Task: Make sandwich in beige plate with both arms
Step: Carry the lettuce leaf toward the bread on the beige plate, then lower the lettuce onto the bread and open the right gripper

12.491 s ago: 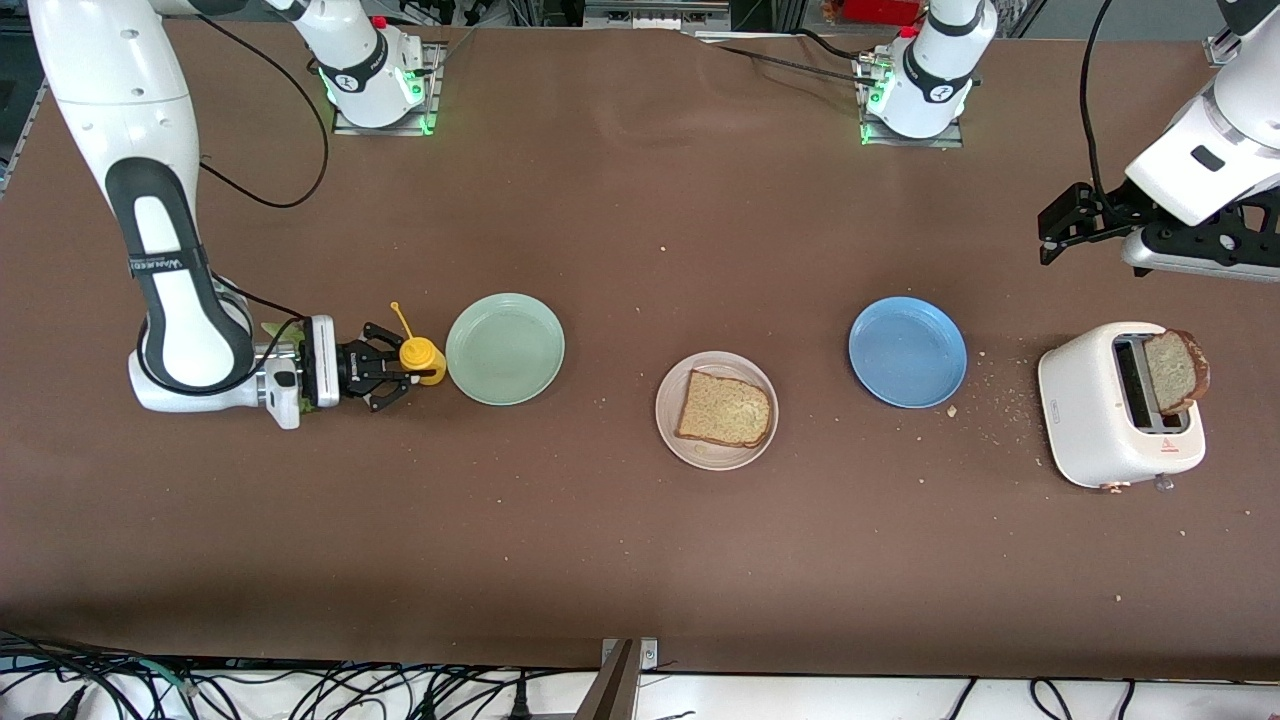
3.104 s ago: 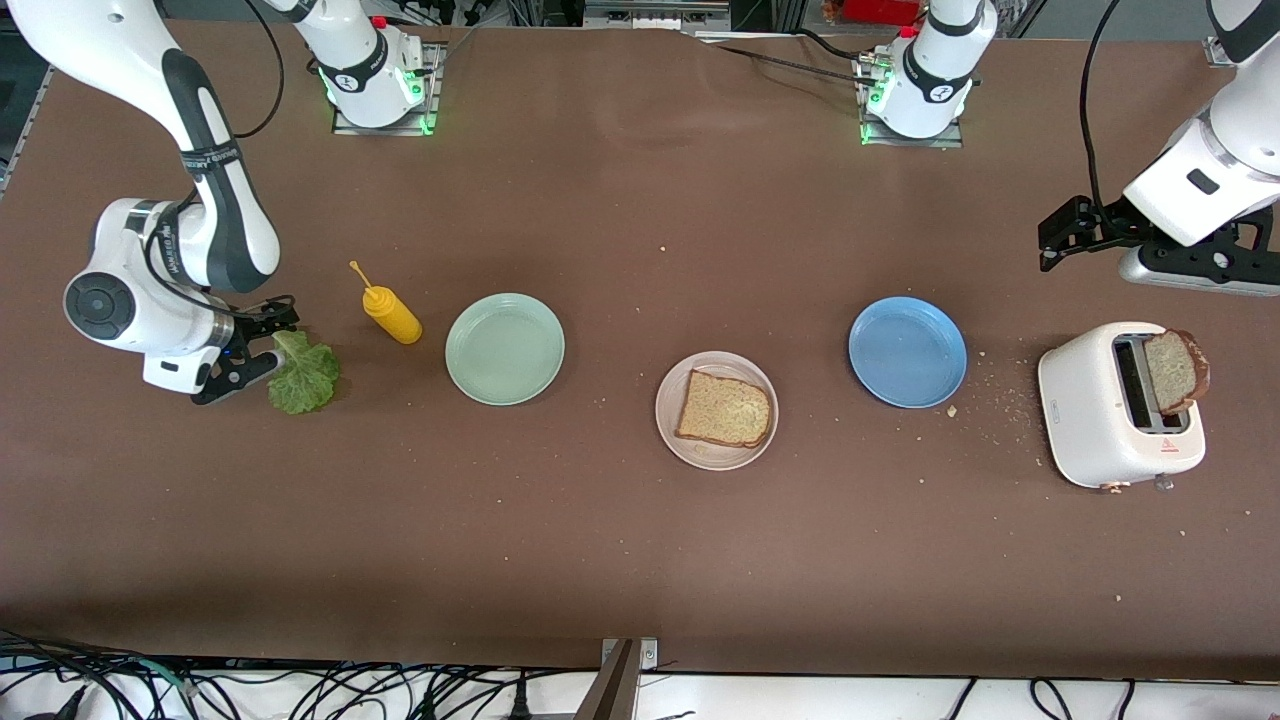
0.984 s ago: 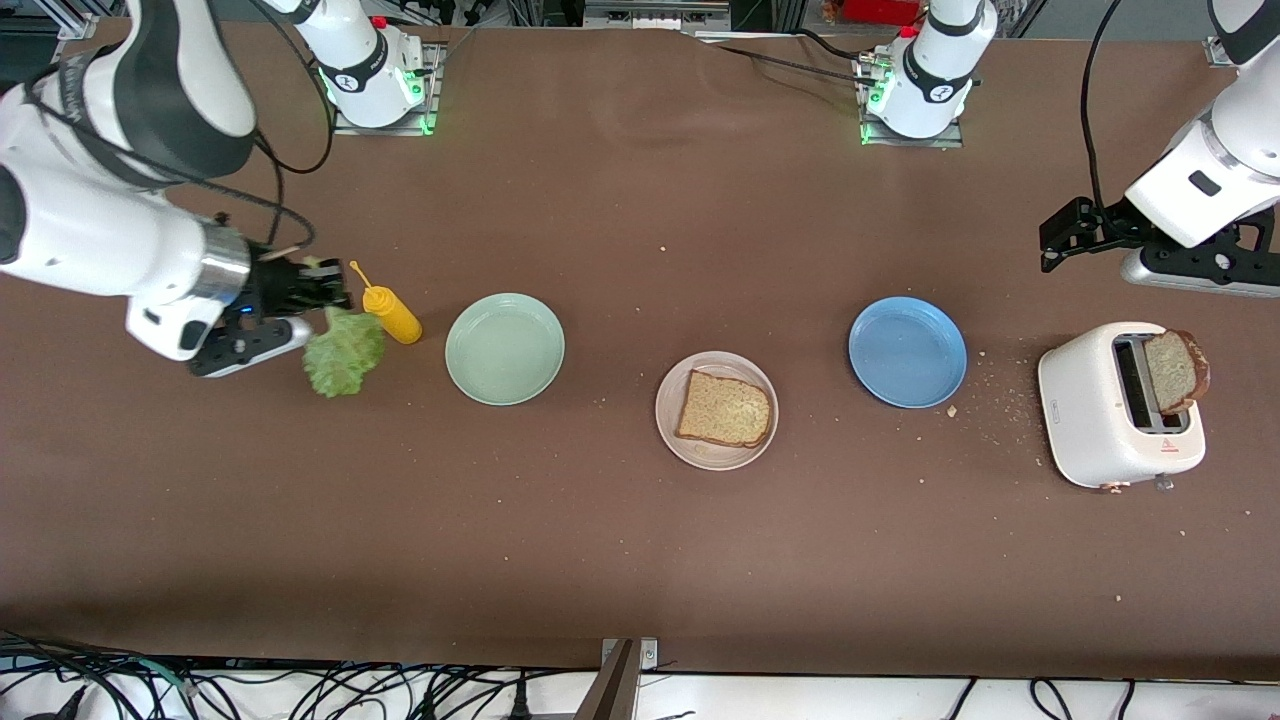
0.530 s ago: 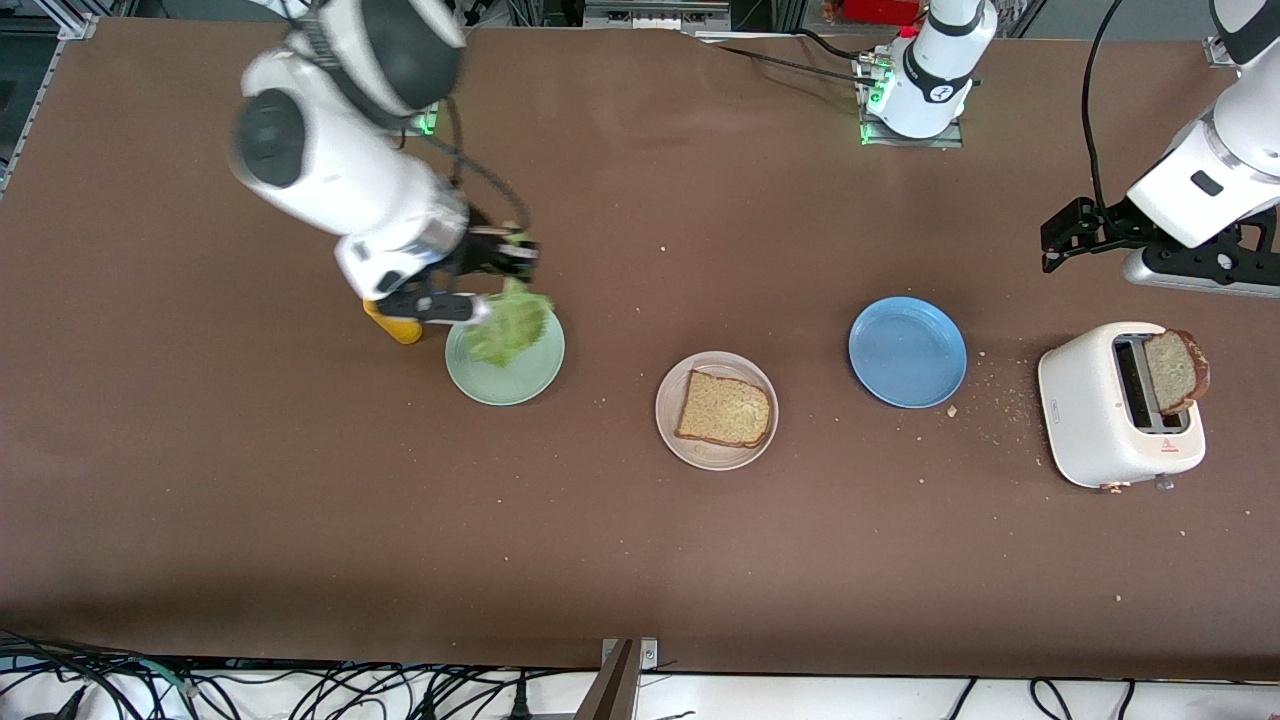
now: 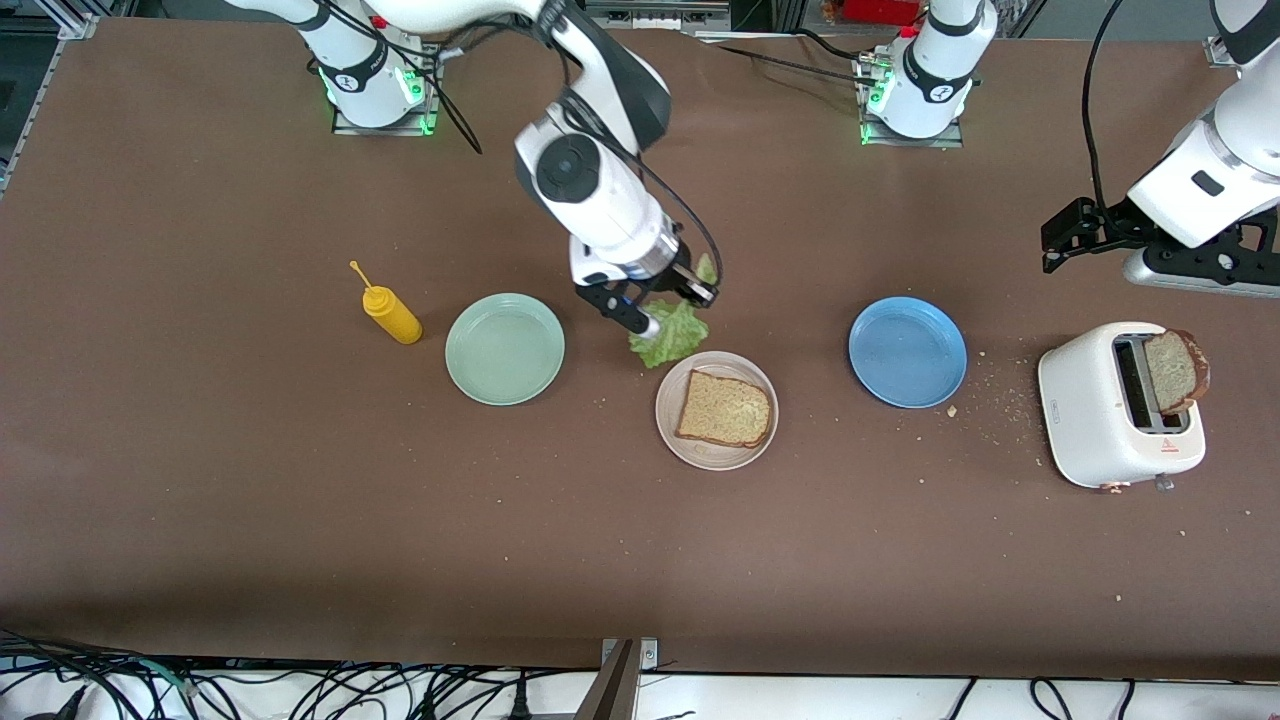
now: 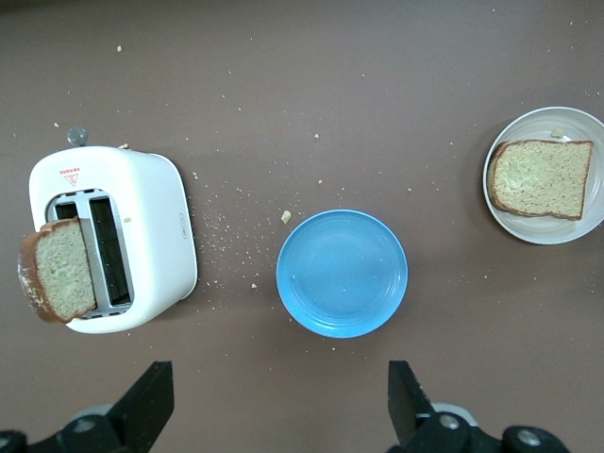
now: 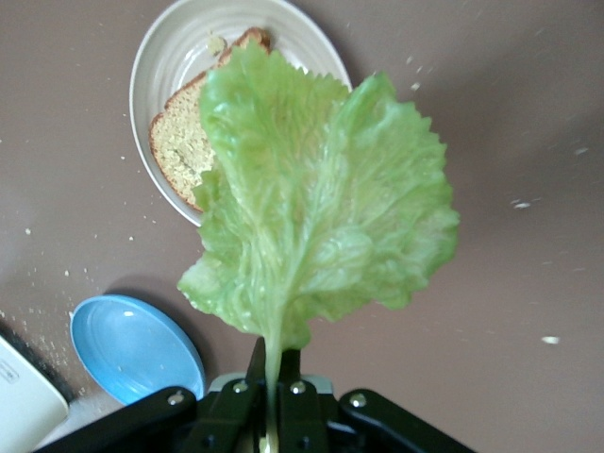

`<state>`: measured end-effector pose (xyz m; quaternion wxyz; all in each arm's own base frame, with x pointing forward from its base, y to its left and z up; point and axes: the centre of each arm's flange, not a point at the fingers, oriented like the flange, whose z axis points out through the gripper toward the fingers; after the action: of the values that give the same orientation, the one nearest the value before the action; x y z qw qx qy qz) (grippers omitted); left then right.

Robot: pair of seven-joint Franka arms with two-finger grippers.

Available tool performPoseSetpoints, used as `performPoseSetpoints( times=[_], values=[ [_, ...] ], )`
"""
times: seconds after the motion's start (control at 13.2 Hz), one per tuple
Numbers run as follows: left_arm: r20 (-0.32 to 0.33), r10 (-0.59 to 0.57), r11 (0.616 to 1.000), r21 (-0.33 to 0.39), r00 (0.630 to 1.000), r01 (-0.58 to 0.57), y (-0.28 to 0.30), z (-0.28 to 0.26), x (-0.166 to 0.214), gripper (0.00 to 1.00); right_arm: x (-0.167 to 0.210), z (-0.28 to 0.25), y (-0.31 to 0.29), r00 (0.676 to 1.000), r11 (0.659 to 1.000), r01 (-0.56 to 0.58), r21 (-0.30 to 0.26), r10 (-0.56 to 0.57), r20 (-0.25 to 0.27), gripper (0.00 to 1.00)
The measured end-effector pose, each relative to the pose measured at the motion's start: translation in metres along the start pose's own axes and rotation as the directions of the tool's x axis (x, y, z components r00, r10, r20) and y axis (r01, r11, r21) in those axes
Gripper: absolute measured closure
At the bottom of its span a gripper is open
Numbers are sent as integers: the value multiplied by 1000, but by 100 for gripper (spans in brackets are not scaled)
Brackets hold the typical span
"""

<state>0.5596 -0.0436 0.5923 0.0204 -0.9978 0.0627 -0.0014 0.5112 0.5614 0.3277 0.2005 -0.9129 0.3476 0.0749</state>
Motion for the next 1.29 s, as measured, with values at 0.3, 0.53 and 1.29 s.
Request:
performPoseSetpoints(
  times=[0.3, 0.53, 1.29],
  values=[
    [0, 0, 1000, 0, 1000, 0, 0, 0, 0, 0, 16, 58, -3, 993, 989, -112, 94, 115, -23, 94],
    [0, 0, 1000, 0, 1000, 0, 0, 0, 0, 0, 33, 85, -3, 979, 964, -191, 183, 200, -31, 94],
    [0, 0, 1000, 0, 1000, 0, 0, 0, 0, 0, 73, 104, -15, 963, 925, -250, 287, 267, -21, 94]
  ],
)
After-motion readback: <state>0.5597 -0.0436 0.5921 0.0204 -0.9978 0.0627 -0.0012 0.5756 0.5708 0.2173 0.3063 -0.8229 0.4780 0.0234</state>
